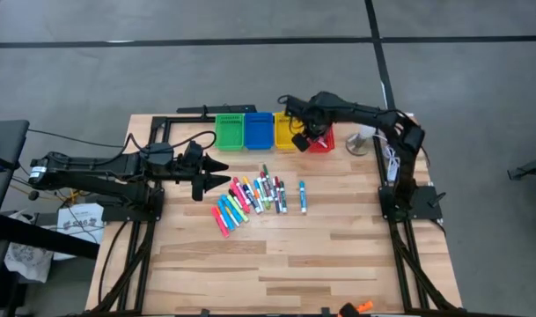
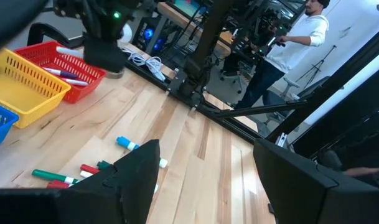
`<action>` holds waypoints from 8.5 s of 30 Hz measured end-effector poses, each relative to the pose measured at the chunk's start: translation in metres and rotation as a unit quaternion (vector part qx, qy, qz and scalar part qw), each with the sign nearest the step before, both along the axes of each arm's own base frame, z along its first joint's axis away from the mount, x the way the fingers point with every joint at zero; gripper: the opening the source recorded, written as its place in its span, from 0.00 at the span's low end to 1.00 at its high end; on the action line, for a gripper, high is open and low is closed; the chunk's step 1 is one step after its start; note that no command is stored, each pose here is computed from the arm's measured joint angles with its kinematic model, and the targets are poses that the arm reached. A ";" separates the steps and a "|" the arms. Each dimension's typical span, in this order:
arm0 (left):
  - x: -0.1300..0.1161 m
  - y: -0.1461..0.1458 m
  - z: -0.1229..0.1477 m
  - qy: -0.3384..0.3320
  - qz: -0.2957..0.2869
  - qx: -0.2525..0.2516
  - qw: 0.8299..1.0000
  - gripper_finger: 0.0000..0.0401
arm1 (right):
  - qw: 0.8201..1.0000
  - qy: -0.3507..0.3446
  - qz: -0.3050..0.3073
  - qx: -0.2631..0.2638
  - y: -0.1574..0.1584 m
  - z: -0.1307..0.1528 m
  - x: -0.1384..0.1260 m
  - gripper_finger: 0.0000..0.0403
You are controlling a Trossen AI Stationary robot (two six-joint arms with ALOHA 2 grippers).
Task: Pick & Place Markers
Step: Put the pink mini marker into the red basket, then put the blue mini marker into the red basket
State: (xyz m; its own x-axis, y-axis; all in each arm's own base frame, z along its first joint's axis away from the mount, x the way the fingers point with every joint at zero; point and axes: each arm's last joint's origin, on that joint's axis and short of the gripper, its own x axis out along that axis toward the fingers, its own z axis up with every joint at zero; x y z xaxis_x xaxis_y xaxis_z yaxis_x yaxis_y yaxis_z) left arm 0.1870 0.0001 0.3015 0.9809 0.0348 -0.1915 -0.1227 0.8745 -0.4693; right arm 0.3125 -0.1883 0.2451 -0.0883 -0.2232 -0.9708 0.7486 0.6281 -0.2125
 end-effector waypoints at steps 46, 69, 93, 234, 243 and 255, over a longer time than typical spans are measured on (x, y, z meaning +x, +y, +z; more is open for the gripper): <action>0.004 -0.006 0.020 -0.108 -0.028 -0.023 0.994 0.65 | 0.985 -0.123 0.067 -0.097 0.056 0.035 -0.037 0.33; 0.043 -0.001 -0.013 -0.022 0.013 0.115 0.993 0.65 | 0.886 -0.427 0.166 -0.076 0.215 -0.040 -0.018 0.30; -0.016 0.000 -0.026 0.157 -0.053 0.146 0.975 0.65 | 0.908 -0.397 0.135 0.025 0.184 -0.053 0.145 0.29; -0.012 -0.017 -0.025 0.138 -0.078 0.094 0.983 0.65 | 0.979 -0.205 0.019 -0.006 0.131 -0.085 0.159 0.01; -0.012 -0.016 -0.025 0.138 -0.071 0.098 0.983 0.65 | 0.979 -0.199 0.049 0.016 0.153 -0.084 0.161 0.19; -0.012 -0.016 -0.025 0.139 -0.066 0.100 0.983 0.65 | 0.983 -0.178 0.038 0.010 0.142 -0.101 0.157 0.41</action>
